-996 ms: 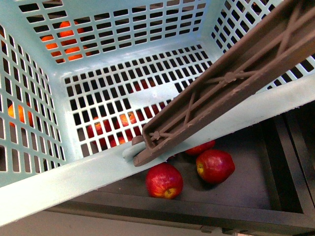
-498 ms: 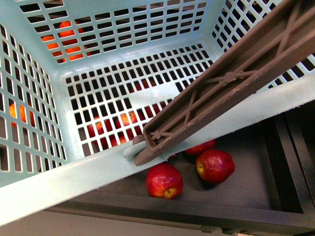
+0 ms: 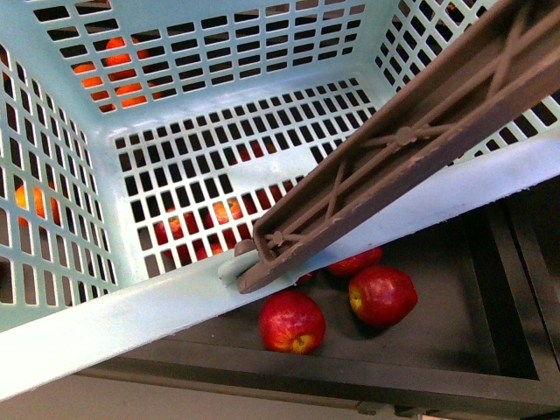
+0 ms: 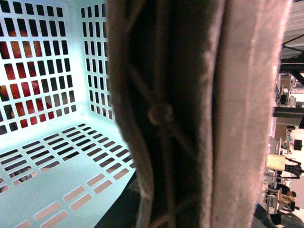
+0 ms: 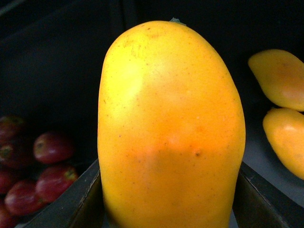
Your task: Pick mango and avocado into basket
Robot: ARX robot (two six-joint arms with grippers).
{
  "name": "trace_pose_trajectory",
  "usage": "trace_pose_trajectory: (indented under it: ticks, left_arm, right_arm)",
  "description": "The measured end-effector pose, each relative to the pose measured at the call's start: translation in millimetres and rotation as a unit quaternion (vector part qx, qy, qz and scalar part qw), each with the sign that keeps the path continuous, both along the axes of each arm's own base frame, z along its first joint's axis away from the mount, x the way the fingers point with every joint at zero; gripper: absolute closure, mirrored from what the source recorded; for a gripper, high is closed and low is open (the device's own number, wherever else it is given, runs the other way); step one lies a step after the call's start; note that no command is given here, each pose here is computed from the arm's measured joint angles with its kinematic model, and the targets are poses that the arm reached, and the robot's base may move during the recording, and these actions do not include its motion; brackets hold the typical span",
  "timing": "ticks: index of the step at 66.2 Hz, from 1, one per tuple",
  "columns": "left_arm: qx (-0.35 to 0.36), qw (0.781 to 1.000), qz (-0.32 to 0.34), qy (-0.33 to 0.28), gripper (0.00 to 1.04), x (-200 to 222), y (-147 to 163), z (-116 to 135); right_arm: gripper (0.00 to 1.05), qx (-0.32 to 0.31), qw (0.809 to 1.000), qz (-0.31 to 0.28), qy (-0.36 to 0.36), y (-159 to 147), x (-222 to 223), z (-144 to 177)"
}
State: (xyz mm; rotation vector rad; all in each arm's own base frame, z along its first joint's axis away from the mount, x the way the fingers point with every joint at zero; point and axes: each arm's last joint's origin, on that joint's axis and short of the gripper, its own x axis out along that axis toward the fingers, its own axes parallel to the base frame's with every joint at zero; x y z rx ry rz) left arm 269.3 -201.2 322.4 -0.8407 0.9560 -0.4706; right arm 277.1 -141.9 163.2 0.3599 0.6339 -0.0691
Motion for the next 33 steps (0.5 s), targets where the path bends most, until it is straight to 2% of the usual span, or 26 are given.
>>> trace_pose_trajectory:
  ticks: [20, 33]
  left_arm:
    - [0.000, 1.000, 0.000, 0.000, 0.90, 0.1, 0.0, -0.1]
    - [0.000, 1.000, 0.000, 0.000, 0.90, 0.1, -0.1, -0.1]
  right_arm:
    - [0.44, -0.008, 0.988, 0.067, -0.138, 58.9, -33.7, 93.6]
    - [0.44, 0.007, 0.977, 0.102, -0.186, 97.6, -29.2, 114.9]
